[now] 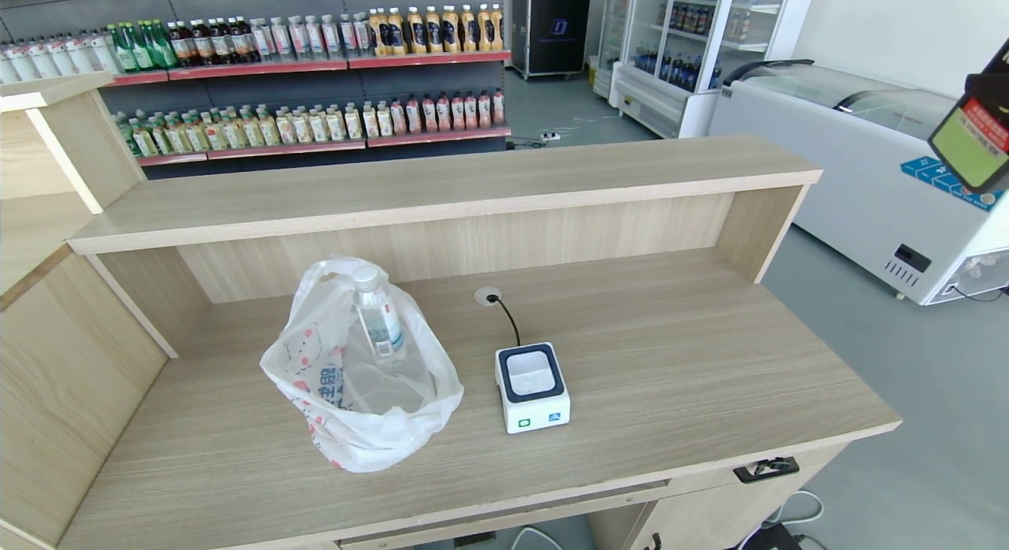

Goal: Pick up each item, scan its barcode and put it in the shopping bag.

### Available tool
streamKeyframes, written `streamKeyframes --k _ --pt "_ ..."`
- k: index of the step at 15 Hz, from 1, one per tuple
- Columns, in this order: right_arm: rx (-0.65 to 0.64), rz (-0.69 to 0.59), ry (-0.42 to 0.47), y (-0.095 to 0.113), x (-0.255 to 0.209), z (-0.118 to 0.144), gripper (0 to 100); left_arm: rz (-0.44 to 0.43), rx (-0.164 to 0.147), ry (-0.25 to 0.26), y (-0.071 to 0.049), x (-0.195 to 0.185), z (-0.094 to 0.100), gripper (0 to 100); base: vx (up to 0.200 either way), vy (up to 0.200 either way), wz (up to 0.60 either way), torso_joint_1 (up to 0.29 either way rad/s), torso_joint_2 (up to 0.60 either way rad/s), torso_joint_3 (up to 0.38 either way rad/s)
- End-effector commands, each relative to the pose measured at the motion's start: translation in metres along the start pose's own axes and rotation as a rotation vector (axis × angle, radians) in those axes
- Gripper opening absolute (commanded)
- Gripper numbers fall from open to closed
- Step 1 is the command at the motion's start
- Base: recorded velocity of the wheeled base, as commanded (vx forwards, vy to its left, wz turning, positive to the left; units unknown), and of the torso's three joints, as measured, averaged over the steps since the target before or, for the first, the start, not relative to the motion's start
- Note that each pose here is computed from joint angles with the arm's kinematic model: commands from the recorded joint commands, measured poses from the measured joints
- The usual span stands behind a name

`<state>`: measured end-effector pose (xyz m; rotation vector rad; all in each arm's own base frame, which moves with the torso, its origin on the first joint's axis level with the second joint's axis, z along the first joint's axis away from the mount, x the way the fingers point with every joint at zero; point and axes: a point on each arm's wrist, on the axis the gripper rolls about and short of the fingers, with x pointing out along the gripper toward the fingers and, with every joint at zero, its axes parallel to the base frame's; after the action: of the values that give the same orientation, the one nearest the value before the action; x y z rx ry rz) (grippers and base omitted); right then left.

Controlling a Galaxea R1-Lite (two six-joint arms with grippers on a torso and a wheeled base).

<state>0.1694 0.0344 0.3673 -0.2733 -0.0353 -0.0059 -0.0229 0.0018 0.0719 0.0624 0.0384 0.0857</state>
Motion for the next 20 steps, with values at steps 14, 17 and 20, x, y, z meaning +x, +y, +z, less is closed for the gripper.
streamKeyframes --k 14,17,20 --pt "0.246 0.284 0.242 -0.017 0.001 -0.052 0 0.001 0.0 0.0 0.0 0.0 0.0 100 0.0 0.0 0.17 0.001 0.0 0.001" --pt "0.318 0.336 0.256 -0.017 0.011 -0.052 0 0.001 0.0 0.0 0.0 0.0 0.0 100 0.0 0.0 0.6 0.001 0.0 -0.001" --pt "0.478 0.449 0.369 -0.016 0.027 -0.077 0 0.001 0.0 0.0 0.0 0.0 0.0 100 0.0 0.0 0.0 0.0 0.0 0.0"
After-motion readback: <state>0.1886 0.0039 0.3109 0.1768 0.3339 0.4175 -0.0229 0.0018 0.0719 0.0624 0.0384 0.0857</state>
